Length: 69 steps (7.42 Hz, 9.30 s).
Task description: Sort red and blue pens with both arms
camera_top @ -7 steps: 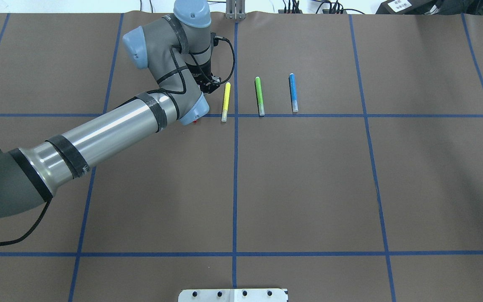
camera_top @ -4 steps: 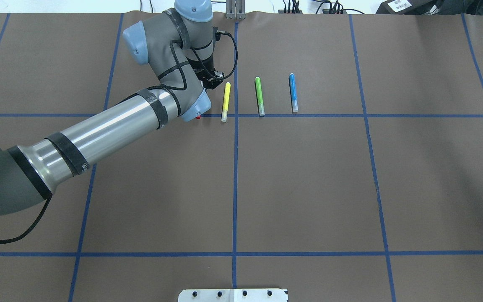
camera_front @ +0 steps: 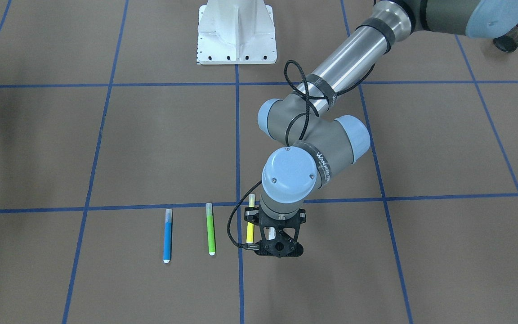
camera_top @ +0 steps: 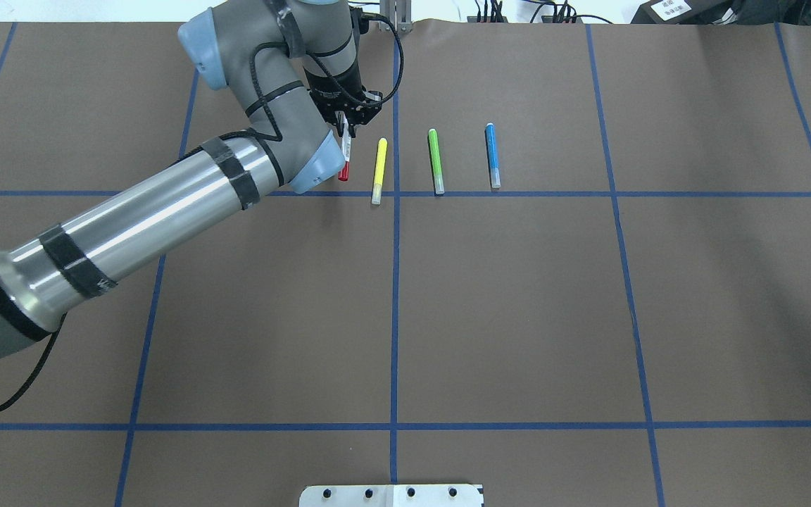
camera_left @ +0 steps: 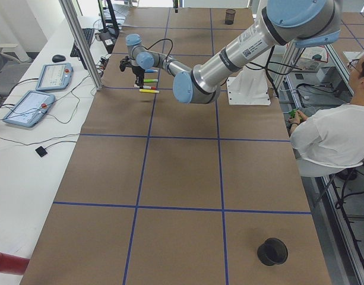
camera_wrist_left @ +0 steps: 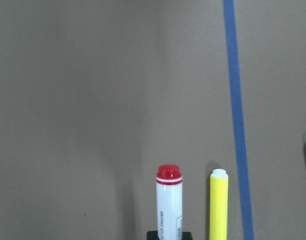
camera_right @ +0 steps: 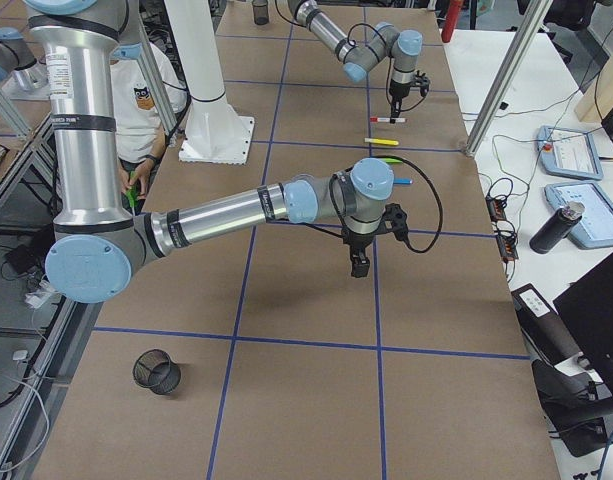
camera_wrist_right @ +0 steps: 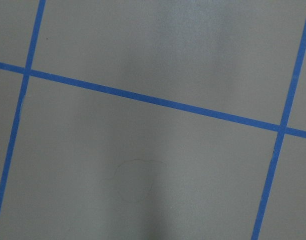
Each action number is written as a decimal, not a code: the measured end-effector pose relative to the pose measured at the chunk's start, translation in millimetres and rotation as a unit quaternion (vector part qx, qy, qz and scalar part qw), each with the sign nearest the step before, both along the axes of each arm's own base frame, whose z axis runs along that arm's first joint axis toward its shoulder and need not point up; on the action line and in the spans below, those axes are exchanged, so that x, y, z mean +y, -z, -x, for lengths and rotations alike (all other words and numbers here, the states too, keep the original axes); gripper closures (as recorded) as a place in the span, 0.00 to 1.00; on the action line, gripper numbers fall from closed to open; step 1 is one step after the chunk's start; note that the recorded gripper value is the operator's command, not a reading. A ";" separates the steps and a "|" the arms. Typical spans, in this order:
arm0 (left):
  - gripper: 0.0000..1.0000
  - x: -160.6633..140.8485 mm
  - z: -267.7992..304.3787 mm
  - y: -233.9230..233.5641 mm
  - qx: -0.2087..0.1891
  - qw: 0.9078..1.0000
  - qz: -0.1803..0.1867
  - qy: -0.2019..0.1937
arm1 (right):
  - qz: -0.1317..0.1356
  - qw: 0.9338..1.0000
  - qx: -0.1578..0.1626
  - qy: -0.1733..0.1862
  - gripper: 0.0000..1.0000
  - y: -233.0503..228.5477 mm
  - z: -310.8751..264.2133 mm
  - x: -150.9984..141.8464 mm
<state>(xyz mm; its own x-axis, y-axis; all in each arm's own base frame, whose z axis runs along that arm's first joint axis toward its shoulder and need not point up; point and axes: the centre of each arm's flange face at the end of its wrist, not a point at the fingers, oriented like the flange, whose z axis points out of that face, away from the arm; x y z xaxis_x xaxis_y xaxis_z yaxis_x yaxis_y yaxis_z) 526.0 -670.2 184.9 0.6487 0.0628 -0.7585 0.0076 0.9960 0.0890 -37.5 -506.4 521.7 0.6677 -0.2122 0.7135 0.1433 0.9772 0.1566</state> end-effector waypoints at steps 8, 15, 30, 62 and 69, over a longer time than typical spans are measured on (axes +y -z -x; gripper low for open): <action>1.00 166.9 337.2 -149.2 0.035 0.987 -0.032 0.152 | 0.032 0.999 -0.012 -0.037 0.00 46.2 46.6 -35.9; 1.00 318.1 584.3 -410.3 0.009 0.933 0.078 0.350 | 0.041 0.999 -0.011 -0.032 0.00 50.8 67.8 -54.3; 1.00 702.6 599.8 -591.8 -0.094 0.876 -0.056 0.469 | 0.035 0.999 -0.006 -0.035 0.00 53.6 65.7 -53.9; 0.00 107.8 435.3 -348.9 -0.002 0.991 -0.073 -0.112 | 0.118 0.989 -0.018 -0.093 0.01 159.0 214.8 -101.1; 0.00 137.8 455.5 -387.8 -0.007 0.988 -0.075 -0.133 | 0.100 0.989 -0.022 -0.109 0.11 191.1 394.8 -184.4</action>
<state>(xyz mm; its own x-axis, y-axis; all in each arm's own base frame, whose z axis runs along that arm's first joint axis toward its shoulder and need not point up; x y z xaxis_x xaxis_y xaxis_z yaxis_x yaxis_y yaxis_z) 70.5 -532.4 572.7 0.6053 0.3430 -0.7183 -0.2548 0.9384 0.2334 -432.3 -690.8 330.6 0.6497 0.0809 0.7559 -0.0759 0.9963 -0.0414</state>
